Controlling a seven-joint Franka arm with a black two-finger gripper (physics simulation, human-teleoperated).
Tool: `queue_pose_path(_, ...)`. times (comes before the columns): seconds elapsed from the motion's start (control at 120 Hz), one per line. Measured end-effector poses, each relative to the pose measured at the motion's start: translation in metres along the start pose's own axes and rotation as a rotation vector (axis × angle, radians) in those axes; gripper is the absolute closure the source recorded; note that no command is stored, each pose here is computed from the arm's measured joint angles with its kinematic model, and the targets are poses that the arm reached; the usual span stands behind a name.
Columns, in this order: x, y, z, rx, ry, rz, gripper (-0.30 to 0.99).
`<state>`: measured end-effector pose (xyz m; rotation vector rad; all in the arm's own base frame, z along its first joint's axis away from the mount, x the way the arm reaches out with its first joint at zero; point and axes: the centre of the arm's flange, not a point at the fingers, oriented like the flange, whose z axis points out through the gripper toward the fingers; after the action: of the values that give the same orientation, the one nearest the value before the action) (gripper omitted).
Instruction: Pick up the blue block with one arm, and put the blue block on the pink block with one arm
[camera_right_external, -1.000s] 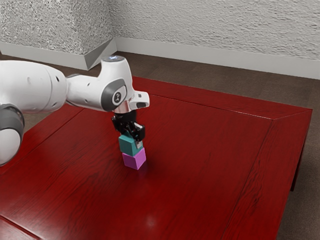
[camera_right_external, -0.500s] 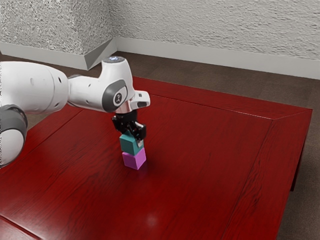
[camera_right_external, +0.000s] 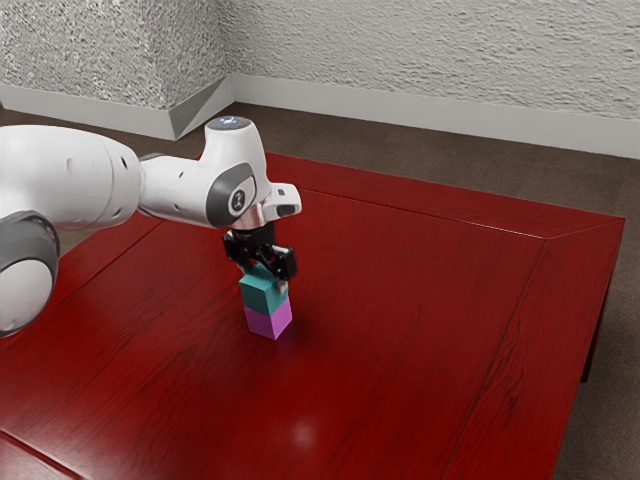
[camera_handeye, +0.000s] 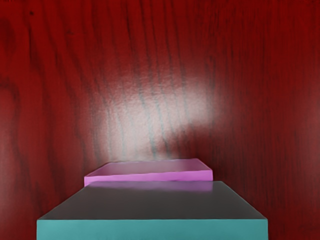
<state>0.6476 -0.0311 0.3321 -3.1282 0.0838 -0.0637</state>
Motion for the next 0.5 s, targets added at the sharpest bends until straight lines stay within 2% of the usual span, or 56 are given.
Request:
queue_pose_path(0.092, 0.000, 0.001, -0.007, -0.001, 0.012, 0.000, 0.06)
queue_pose_path(0.258, -0.002, -0.001, -0.067, -0.013, 0.087, 0.016, 0.03)
queue_pose_path(0.5, -0.007, -0.001, -0.089, -0.039, 0.019, 0.030, 0.01)
